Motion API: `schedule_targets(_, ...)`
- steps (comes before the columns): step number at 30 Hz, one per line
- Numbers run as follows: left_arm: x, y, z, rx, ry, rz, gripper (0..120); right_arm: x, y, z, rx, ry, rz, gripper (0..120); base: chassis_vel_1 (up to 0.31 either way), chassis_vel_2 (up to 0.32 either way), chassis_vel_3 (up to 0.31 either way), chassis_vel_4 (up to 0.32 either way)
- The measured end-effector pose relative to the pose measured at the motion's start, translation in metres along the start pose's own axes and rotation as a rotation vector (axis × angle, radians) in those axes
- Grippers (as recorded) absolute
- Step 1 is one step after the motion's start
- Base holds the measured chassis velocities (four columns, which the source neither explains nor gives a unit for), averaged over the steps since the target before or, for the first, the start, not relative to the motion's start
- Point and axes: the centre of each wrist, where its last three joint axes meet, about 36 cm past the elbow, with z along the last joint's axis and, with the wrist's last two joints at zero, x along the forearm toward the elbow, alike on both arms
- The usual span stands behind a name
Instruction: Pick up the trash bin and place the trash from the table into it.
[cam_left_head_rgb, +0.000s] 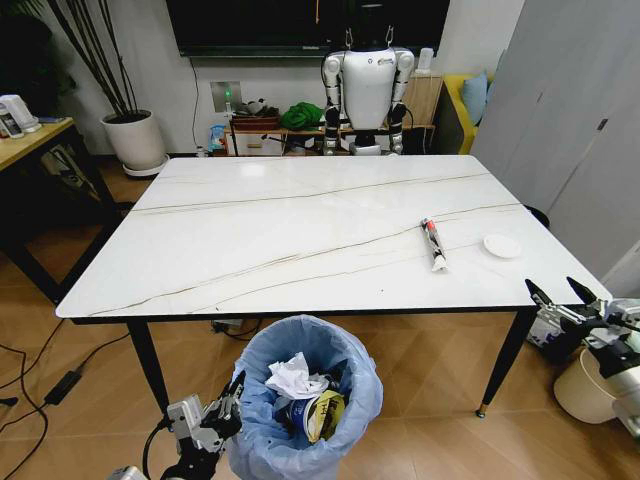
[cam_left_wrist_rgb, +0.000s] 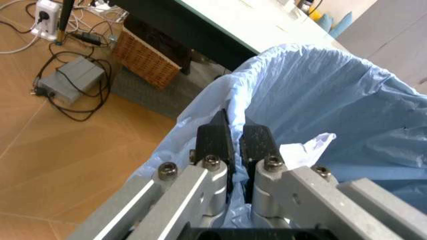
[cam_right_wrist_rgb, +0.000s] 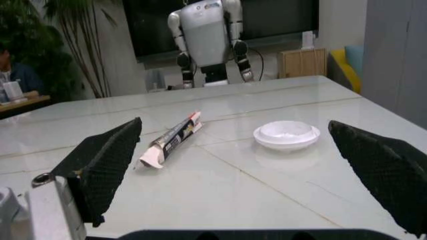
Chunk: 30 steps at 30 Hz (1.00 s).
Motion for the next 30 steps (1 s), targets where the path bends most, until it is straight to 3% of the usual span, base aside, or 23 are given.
schedule_targets(30, 0.0011, -0.0014, 0.0006, 0.001, 0.000, -0.002, 0, -0.0022, 0.0015, 0.0037, -0.002, 0.006, -0.017, 100, -0.046, -0.048, 0.043, 0.042)
